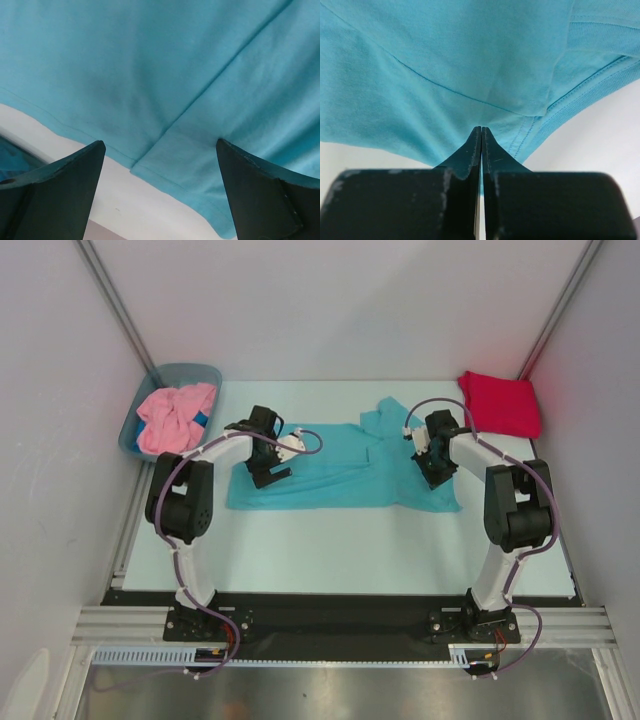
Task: Fold and stack the t-shirts
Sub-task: Fold the tshirt
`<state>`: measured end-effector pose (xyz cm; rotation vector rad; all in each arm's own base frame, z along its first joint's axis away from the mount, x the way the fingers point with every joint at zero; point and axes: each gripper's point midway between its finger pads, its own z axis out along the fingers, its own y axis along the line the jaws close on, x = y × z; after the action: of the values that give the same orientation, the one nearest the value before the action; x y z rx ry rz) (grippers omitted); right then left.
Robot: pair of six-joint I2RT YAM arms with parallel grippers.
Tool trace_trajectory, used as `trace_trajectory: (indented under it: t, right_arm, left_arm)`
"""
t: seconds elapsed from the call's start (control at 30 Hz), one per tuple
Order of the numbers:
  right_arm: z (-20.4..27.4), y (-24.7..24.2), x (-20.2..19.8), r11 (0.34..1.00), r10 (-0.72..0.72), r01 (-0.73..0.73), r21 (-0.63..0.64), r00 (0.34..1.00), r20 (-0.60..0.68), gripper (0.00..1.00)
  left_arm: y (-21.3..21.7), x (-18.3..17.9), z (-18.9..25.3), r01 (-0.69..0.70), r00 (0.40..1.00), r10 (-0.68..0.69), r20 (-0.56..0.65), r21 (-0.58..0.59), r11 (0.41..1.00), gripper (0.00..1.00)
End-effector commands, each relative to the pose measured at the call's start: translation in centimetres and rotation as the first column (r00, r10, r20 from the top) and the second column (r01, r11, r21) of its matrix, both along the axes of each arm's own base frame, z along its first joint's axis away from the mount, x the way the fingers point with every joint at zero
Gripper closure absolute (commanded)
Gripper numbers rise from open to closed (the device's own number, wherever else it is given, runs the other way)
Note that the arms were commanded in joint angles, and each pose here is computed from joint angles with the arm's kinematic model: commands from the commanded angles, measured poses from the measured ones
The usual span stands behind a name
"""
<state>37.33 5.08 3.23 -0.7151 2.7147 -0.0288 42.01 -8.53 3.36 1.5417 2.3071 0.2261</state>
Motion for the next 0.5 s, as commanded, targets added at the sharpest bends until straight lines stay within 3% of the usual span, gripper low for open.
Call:
trace_trajectory:
  t: [0.0,0.2,0.47]
  right_arm:
    - [0.8,0.3,-0.1,1.0,0.007,-0.008,0.023,1.0,0.015,1.0]
    - [-0.8,0.3,-1.1,0.999,0.041,-0.04,0.024,0.998,-0.051,1.0]
    - [-1.0,0.3,-0.7,0.999,0.039,-0.038,0.022,0.998,-0.046,1.0]
  left_arm:
    - [0.1,1.9,0.9,0.002,0.997,-0.003,0.076,0.002,1.0,0.0]
    - [0.2,3.5,1.3,-0.001,0.993,0.0,0.122,0.013,1.0,0.0]
    - [1.4,4.5,0.0,-0.028,0.99,0.015,0.137,0.091,0.995,0.0]
